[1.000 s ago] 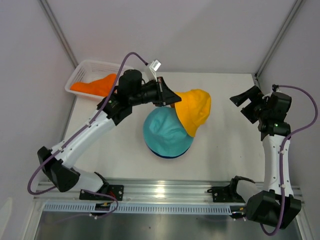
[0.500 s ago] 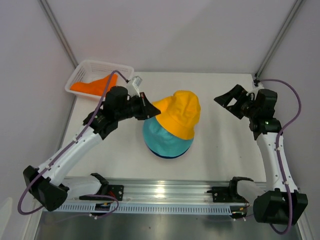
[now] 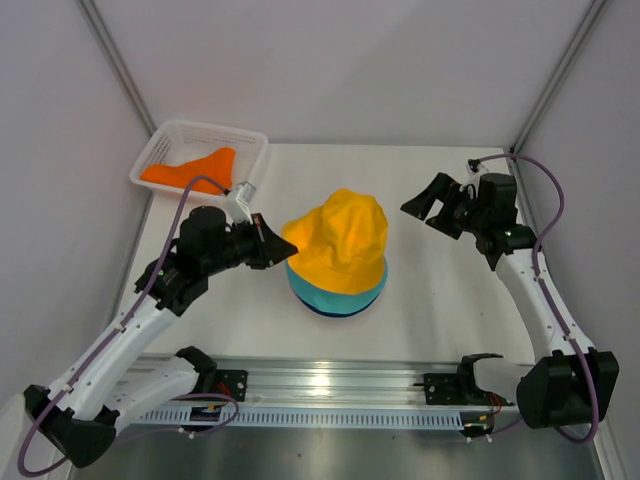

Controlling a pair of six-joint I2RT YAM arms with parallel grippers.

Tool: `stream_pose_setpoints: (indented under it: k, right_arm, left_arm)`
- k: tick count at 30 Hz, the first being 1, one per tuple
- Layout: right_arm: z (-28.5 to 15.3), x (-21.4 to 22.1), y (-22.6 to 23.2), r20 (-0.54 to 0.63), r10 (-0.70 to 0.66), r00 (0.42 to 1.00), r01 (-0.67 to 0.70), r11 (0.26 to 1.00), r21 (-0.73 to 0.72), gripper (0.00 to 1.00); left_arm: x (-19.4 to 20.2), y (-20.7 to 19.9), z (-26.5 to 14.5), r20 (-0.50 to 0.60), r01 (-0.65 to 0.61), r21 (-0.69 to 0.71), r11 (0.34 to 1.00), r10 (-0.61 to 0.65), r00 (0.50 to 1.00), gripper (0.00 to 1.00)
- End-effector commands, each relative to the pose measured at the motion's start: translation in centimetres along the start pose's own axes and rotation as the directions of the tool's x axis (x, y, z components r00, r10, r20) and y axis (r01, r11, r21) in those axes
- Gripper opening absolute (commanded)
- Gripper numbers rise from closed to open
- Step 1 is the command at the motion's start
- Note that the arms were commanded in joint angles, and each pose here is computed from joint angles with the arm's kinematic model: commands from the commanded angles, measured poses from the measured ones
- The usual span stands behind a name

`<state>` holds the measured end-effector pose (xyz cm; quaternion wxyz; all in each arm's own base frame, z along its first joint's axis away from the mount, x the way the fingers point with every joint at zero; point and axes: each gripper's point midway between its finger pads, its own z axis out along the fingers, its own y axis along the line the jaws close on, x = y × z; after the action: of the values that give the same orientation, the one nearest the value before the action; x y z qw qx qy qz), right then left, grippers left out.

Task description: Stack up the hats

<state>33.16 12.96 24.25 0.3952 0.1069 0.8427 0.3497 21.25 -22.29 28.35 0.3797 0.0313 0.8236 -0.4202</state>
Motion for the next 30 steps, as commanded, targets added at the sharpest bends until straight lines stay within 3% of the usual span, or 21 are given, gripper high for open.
stream_pose_setpoints:
  k: [1, 9, 13, 18, 20, 28, 30]
  right_arm:
    - [0.1, -1.9, 1.8, 0.057, -0.057, 0.997, 0.059, 0.998, -0.029, 0.99]
    - [0.5, -1.0, 1.8, 0.040, -0.049, 0.998, 0.050, 0.999, -0.009, 0.99]
    - [0.8, -0.6, 2.0, 0.032, -0.008, 0.999, 0.009, 1.000, -0.023, 1.00]
    - [1.5, 1.4, 3.6, -0.035, 0.027, 0.999, -0.030, 0.994, -0.108, 0.99]
    - [1.3, 2.6, 4.4, -0.070, 0.045, 0.997, -0.055, 0.987, -0.153, 0.92]
    - [-1.4, 2.6, 6.9, -0.034, 0.026, 0.999, -0.034, 0.967, -0.251, 0.71]
    - [-1.2, 3.4, 7.1, -0.067, 0.020, 0.998, -0.037, 0.965, -0.258, 0.70]
  left_arm:
    - [1.7, 2.9, -0.3, -0.014, 0.043, -0.094, 0.995, -0.045, 0.999, 0.01]
    - [8.3, 10.5, 3.4, -0.088, 0.197, -0.245, 0.949, -0.224, 0.971, 0.01]
    - [9.4, 10.4, 4.4, -0.105, 0.200, -0.178, 0.964, -0.220, 0.970, 0.01]
    - [7.1, 9.0, 4.5, -0.065, 0.139, -0.126, 0.982, -0.148, 0.987, 0.01]
    - [6.5, 8.4, 4.7, -0.057, 0.131, -0.103, 0.986, -0.137, 0.989, 0.01]
    - [5.7, 7.1, 5.8, -0.049, 0.153, -0.031, 0.988, -0.154, 0.987, 0.01]
    - [5.4, 6.8, 5.9, -0.046, 0.150, -0.019, 0.989, -0.150, 0.988, 0.01]
